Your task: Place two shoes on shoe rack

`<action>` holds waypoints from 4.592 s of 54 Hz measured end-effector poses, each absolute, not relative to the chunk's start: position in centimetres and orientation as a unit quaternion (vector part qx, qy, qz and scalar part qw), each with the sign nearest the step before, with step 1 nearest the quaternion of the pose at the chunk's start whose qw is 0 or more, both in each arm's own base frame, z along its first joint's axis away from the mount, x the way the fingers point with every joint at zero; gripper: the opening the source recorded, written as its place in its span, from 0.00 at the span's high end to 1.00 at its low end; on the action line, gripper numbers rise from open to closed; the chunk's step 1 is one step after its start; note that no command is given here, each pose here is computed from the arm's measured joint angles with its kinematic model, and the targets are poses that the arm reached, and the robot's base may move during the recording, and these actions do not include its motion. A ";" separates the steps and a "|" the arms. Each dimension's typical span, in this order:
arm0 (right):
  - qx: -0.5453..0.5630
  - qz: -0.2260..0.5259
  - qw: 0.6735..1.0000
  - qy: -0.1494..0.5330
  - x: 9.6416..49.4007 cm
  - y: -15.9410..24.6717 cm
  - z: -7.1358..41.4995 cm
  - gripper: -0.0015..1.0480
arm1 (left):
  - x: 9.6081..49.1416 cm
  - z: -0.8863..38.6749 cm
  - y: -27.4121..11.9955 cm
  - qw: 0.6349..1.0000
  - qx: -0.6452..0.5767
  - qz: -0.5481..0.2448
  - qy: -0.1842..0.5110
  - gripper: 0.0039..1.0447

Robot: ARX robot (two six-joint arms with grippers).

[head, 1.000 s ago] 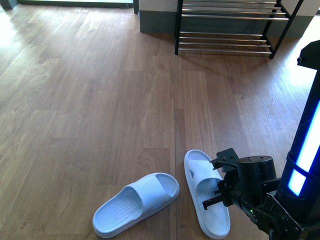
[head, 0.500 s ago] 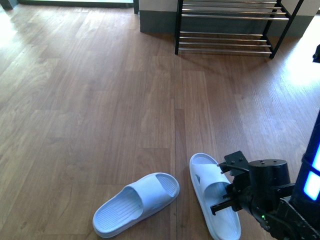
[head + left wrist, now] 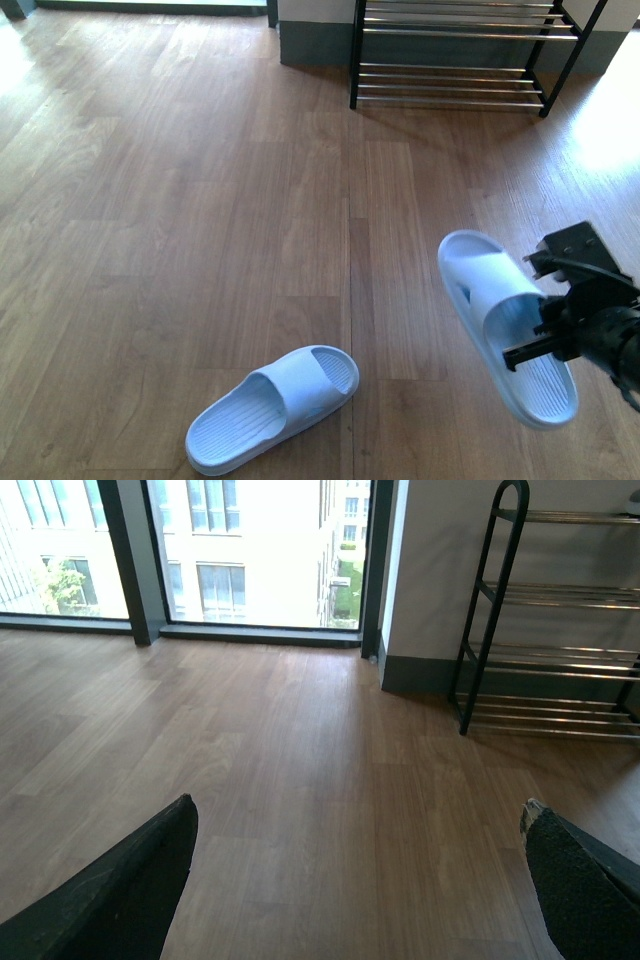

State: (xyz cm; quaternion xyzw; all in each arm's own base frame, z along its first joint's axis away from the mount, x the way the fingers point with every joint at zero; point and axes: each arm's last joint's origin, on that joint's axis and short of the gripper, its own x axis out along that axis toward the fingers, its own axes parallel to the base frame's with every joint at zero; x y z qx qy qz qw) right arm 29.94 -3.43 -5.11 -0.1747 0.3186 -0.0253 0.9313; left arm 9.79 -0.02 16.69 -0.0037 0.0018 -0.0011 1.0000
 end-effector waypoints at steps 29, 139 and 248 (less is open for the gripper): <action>-0.165 -0.064 0.973 0.146 22.0 -3.7 12.1 0.98 | 9.8 16.7 0.0 1.000 -0.004 -0.001 0.002 0.09; -0.075 -0.106 0.990 0.063 16.4 -2.5 13.8 0.98 | 16.9 13.3 -2.0 0.947 -0.017 0.075 0.311 0.09; -0.075 -0.106 0.990 0.063 16.4 -2.5 13.8 0.98 | 28.9 -7.3 -14.8 0.806 0.166 -0.223 0.522 0.09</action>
